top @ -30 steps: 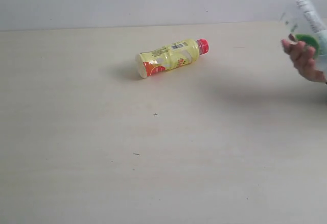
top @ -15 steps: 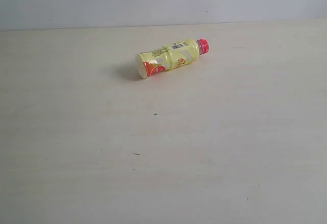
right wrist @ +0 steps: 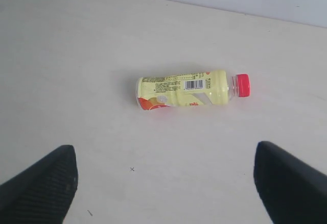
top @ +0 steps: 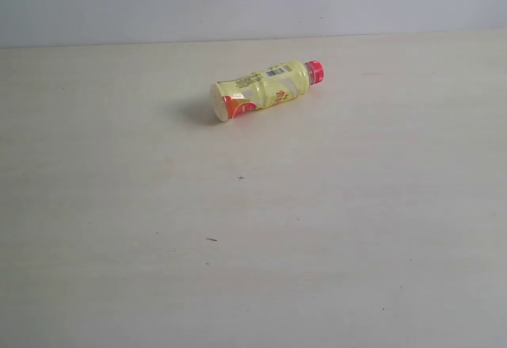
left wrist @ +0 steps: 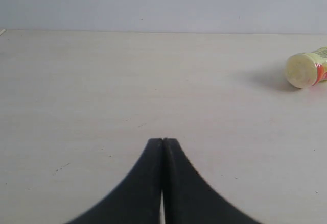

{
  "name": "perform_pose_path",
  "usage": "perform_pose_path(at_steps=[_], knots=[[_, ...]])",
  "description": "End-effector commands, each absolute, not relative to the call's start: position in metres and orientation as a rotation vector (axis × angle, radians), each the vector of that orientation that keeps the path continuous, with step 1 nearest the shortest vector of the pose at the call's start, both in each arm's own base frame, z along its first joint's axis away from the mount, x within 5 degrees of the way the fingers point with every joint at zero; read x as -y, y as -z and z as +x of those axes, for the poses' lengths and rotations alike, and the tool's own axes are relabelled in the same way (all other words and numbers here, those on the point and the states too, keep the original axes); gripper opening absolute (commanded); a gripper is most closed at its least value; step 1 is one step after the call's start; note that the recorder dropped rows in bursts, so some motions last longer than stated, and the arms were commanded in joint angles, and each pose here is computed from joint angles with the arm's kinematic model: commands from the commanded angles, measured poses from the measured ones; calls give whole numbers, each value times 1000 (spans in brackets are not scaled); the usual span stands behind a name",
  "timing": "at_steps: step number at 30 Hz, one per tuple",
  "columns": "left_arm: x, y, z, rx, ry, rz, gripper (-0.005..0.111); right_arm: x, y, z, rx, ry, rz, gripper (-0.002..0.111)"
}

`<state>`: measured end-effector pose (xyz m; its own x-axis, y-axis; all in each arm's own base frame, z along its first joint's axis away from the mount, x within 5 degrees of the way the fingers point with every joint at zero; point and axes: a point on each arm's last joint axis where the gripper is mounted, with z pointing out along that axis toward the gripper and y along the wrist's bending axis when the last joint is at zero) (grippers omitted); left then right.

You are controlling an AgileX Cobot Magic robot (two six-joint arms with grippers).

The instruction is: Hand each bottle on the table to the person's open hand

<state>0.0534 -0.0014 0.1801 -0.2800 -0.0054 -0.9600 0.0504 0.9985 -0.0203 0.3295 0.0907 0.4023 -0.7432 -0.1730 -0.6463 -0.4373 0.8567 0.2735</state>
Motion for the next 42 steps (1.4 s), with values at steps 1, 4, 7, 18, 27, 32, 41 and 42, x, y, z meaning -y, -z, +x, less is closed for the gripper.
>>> perform_pose_path(at_steps=[1,4,7,18,27,32,41,42], knots=[[1,-181,53,-1840,62,22,0,-91,-406,328,-2381,-553,-457,88],[1,-181,53,-1840,62,22,0,-91,-406,328,-2381,-553,-457,88],[1,-181,53,-1840,62,22,0,-91,-406,328,-2383,-553,-458,88],[1,-181,53,-1840,62,22,0,-91,-405,327,-2395,-557,-465,88],[1,-181,53,-1840,62,22,0,-95,-400,332,-2319,-465,-686,88],[1,-181,53,-1840,62,22,0,-99,-390,343,-2186,-371,-974,88],[1,-181,53,-1840,62,22,0,-122,-341,376,-1982,-194,-1435,88],[1,-181,53,-1840,62,22,0,-129,-334,379,-1946,-166,-1496,88]])
